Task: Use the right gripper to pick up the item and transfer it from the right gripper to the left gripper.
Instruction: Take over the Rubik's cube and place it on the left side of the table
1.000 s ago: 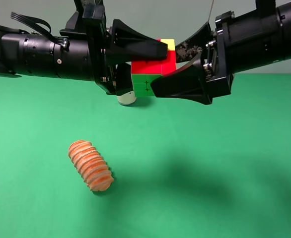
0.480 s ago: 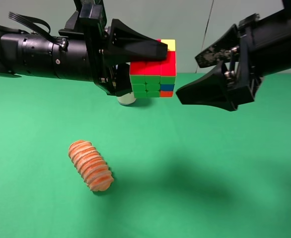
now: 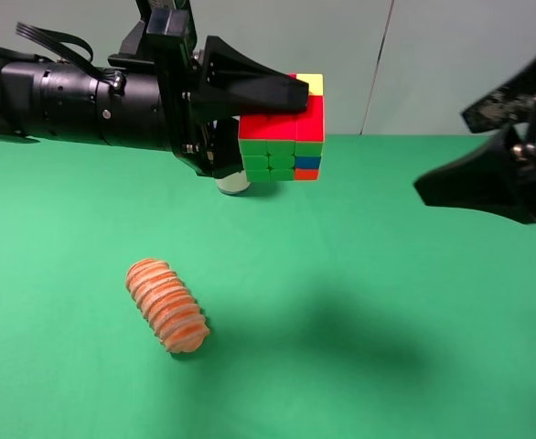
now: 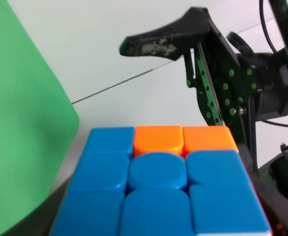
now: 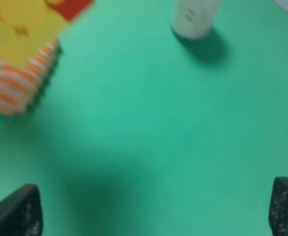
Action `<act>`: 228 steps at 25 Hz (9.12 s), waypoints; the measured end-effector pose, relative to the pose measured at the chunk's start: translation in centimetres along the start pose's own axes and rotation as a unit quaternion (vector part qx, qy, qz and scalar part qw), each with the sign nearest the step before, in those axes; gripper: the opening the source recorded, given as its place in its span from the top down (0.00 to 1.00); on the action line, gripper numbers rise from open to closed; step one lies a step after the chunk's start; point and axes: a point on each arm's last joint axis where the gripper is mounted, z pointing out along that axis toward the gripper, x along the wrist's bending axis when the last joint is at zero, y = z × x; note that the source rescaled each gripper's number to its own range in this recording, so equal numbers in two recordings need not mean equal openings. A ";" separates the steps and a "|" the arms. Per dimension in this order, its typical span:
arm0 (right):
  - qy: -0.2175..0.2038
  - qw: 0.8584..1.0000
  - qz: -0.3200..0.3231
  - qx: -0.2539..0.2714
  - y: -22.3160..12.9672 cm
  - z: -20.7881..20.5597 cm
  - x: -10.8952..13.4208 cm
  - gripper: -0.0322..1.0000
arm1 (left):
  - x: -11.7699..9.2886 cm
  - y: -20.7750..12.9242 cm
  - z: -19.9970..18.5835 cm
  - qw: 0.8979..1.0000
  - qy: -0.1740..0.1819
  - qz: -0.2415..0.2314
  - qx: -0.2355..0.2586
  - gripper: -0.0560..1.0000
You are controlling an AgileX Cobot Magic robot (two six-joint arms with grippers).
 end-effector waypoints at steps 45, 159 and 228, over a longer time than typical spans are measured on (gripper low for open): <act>-0.169 0.959 0.192 -0.125 -15.6 -8.3 5.7 0.00 | 0.0 0.0 0.0 1.000 -0.002 0.015 0.001 0.94; -0.307 0.899 0.286 -0.123 -15.9 -8.2 6.2 0.00 | 1.0 -4.2 -15.2 0.790 0.583 0.074 -0.175 0.94; -0.307 0.899 0.286 -0.123 -15.9 -8.2 6.2 0.00 | 14.1 4.3 -15.8 0.758 0.648 -0.015 0.075 0.04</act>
